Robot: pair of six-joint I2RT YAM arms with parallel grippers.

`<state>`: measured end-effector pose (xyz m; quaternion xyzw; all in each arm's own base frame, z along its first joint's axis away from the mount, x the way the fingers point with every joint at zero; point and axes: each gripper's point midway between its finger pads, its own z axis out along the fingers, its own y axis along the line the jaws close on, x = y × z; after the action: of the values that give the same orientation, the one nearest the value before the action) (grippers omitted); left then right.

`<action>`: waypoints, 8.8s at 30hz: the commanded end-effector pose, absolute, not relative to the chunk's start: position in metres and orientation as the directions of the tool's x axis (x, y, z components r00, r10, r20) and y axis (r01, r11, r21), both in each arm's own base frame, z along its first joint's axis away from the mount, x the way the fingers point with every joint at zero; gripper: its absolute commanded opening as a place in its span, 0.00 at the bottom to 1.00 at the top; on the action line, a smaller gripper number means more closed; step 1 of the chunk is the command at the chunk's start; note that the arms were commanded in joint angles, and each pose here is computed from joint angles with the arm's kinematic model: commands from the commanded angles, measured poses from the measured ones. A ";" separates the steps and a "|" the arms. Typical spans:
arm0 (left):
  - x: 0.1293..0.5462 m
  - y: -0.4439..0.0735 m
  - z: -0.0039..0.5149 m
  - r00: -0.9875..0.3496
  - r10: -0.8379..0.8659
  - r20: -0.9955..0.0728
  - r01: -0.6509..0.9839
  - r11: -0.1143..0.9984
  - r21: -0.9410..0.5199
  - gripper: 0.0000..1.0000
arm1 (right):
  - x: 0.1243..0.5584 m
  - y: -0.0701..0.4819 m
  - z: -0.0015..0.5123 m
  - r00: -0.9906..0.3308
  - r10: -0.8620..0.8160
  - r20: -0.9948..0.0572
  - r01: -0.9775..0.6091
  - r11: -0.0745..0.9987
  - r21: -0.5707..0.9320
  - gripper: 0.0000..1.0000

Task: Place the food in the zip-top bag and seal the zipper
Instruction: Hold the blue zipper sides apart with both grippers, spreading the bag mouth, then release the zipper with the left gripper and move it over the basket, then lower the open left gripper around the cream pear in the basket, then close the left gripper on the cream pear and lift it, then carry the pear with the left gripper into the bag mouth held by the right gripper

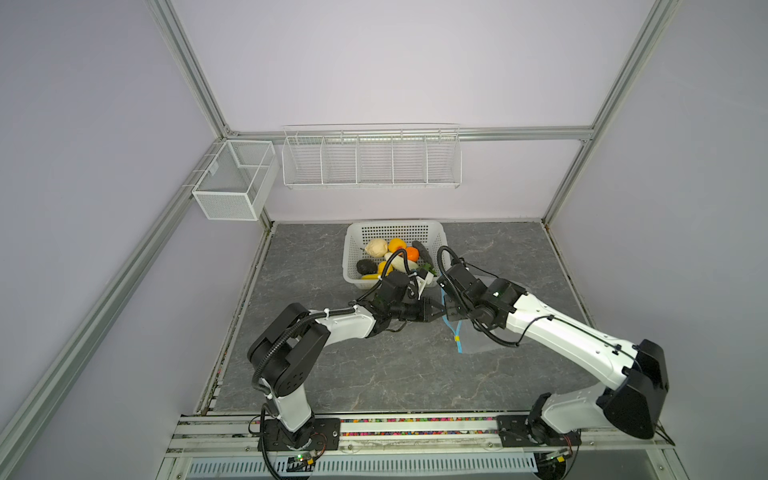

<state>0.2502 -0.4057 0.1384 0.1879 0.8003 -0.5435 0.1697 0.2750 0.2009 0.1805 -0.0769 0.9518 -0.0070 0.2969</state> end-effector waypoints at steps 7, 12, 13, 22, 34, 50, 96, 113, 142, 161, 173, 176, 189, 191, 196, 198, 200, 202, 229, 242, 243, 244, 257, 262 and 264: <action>0.264 -0.395 0.131 -0.882 0.065 -0.466 0.449 0.412 -0.793 0.00 | 0.278 0.196 0.185 -0.806 -0.141 -0.575 -0.136 0.989 -0.052 0.06; 0.279 -0.378 0.111 -0.912 0.003 -0.411 0.363 0.477 -0.801 0.00 | 0.279 0.192 0.183 -0.807 -0.140 -0.574 -0.131 0.990 -0.057 0.06; 0.280 -0.377 0.110 -0.915 -0.006 -0.403 0.353 0.472 -0.808 0.00 | 0.279 0.193 0.183 -0.807 -0.141 -0.573 -0.132 0.990 -0.057 0.06; 0.283 -0.371 0.103 -0.918 -0.021 -0.396 0.334 0.500 -0.799 0.00 | 0.279 0.188 0.180 -0.810 -0.138 -0.570 -0.123 0.990 -0.064 0.06; 0.282 -0.361 0.093 -0.922 -0.031 -0.387 0.314 0.527 -0.790 0.00 | 0.280 0.180 0.183 -0.805 -0.131 -0.579 -0.110 0.991 -0.073 0.06; 0.280 -0.377 0.130 -0.877 0.024 -0.479 0.420 0.524 -0.741 0.24 | 0.279 0.197 0.172 -0.824 -0.124 -0.552 -0.139 0.990 -0.014 0.06; 0.443 -0.270 0.158 -0.862 0.080 -0.501 0.266 0.912 -0.312 0.79 | 0.284 0.213 0.159 -0.819 -0.156 -0.552 -0.194 0.981 0.011 0.06; 0.512 -0.228 0.128 -0.843 -0.080 -0.532 0.061 0.968 -0.242 0.81 | 0.290 0.219 0.148 -0.825 -0.168 -0.540 -0.217 0.976 0.027 0.06; 0.578 -0.216 0.087 -0.822 -0.151 -0.549 -0.003 0.965 -0.261 0.97 | 0.294 0.218 0.142 -0.841 -0.167 -0.514 -0.206 0.978 0.020 0.06; 0.570 -0.217 0.057 -0.846 -0.180 -0.503 -0.030 0.956 -0.291 0.83 | 0.292 0.216 0.135 -0.851 -0.165 -0.499 -0.200 0.980 0.016 0.06; 0.577 -0.213 0.040 -0.853 -0.145 -0.501 -0.025 0.971 -0.239 0.94 | 0.293 0.219 0.135 -0.853 -0.172 -0.493 -0.211 0.977 0.024 0.06; 0.581 -0.214 0.040 -0.849 -0.143 -0.509 -0.021 0.971 -0.238 0.98 | 0.294 0.220 0.136 -0.852 -0.172 -0.495 -0.211 0.977 0.025 0.06; 0.588 -0.213 0.039 -0.832 -0.126 -0.540 -0.007 0.976 -0.216 0.86 | 0.296 0.224 0.132 -0.858 -0.167 -0.486 -0.210 0.977 0.035 0.06; 0.590 -0.213 0.041 -0.829 -0.122 -0.545 -0.004 0.977 -0.213 0.82 | 0.295 0.224 0.130 -0.859 -0.167 -0.484 -0.210 0.977 0.034 0.06; 0.591 -0.212 0.047 -0.824 -0.118 -0.554 0.000 0.978 -0.208 0.74 | 0.295 0.224 0.128 -0.861 -0.170 -0.480 -0.210 0.977 0.031 0.06; 0.589 -0.211 0.049 -0.824 -0.118 -0.554 -0.001 0.979 -0.206 0.71 | 0.296 0.225 0.129 -0.859 -0.169 -0.483 -0.211 0.977 0.034 0.06; 0.587 -0.211 0.051 -0.824 -0.117 -0.554 0.000 0.978 -0.207 0.68 | 0.296 0.226 0.129 -0.859 -0.169 -0.483 -0.212 0.977 0.036 0.06; 0.584 -0.212 0.054 -0.826 -0.119 -0.551 0.001 0.977 -0.213 0.66 | 0.297 0.226 0.129 -0.858 -0.171 -0.485 -0.214 0.976 0.034 0.06; 0.534 -0.222 0.126 -0.793 -0.149 -0.590 0.058 0.947 -0.317 0.52 | 0.311 0.233 0.164 -0.827 -0.087 -0.556 -0.208 0.965 0.159 0.06; 0.478 -0.243 0.174 -0.799 -0.191 -0.570 0.152 0.853 -0.500 0.52 | 0.314 0.241 0.167 -0.834 -0.075 -0.547 -0.236 0.944 0.231 0.06; 0.472 -0.246 0.180 -0.801 -0.193 -0.566 0.167 0.836 -0.522 0.51 | 0.315 0.243 0.168 -0.834 -0.073 -0.547 -0.240 0.940 0.242 0.06; 0.466 -0.251 0.185 -0.804 -0.195 -0.562 0.185 0.816 -0.548 0.51 | 0.315 0.244 0.169 -0.836 -0.068 -0.545 -0.243 0.936 0.255 0.06; 0.367 -0.303 0.243 -0.843 -0.155 -0.516 0.374 0.521 -0.767 0.48 | 0.324 0.257 0.180 -0.861 -0.003 -0.509 -0.243 0.881 0.405 0.06; 0.331 -0.325 0.270 -0.850 -0.157 -0.502 0.429 0.347 -0.834 0.46 | 0.327 0.262 0.182 -0.872 0.026 -0.489 -0.231 0.858 0.458 0.06; 0.323 -0.332 0.277 -0.858 -0.168 -0.486 0.429 0.288 -0.856 0.45 | 0.327 0.265 0.183 -0.877 0.037 -0.479 -0.227 0.847 0.481 0.06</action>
<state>0.3361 -0.3175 0.2424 0.0718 0.8104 -0.5244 0.2513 0.3221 0.2541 0.1709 -0.0597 0.9391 0.2358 0.2425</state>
